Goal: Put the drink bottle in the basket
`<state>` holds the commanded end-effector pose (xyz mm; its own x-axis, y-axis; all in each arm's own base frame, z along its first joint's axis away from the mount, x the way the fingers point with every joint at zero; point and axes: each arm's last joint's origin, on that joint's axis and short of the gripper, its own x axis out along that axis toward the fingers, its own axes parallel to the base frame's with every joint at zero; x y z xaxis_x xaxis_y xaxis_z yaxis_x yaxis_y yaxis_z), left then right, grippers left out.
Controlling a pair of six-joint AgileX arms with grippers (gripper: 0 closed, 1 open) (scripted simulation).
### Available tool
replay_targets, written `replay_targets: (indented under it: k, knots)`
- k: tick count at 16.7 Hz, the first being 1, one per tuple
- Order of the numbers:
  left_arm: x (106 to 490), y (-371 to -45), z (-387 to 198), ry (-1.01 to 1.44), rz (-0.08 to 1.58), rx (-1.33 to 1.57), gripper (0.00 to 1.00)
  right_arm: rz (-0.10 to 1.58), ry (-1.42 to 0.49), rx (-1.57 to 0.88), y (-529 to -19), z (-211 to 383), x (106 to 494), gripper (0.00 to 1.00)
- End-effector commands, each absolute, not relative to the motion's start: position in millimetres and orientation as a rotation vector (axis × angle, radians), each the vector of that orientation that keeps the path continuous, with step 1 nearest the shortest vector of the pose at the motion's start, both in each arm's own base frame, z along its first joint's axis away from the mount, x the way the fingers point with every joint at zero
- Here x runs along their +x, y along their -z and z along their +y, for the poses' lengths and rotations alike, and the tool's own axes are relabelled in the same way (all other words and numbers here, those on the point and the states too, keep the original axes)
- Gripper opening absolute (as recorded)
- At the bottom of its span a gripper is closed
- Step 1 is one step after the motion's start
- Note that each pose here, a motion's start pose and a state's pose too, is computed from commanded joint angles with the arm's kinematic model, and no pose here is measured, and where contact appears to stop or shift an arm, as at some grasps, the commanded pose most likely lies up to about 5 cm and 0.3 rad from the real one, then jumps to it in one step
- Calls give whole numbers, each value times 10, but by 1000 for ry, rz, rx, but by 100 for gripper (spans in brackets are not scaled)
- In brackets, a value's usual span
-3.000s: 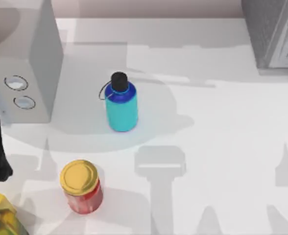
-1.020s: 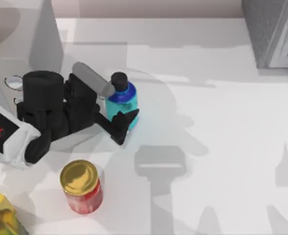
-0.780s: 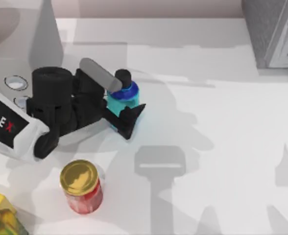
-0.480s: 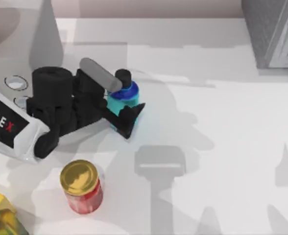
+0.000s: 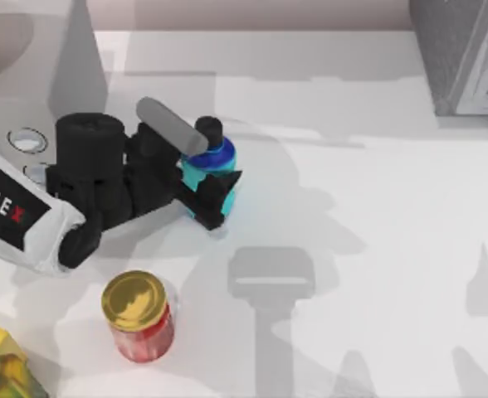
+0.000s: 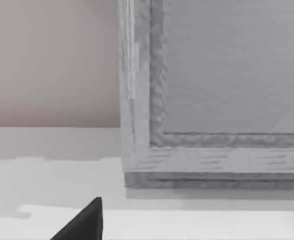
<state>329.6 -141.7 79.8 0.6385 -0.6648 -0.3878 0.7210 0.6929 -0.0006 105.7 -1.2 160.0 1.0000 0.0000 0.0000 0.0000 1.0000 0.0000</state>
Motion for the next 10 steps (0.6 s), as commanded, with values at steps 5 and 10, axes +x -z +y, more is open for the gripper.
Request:
replay_targets:
  k: [5, 10]
  knots:
    - [3296, -798, -1417, 795, 377, 160, 0, 0, 0, 0, -1600, -12, 1057, 100]
    - [3296, -798, -1417, 795, 377, 160, 0, 0, 0, 0, -1600, -12, 1057, 100]
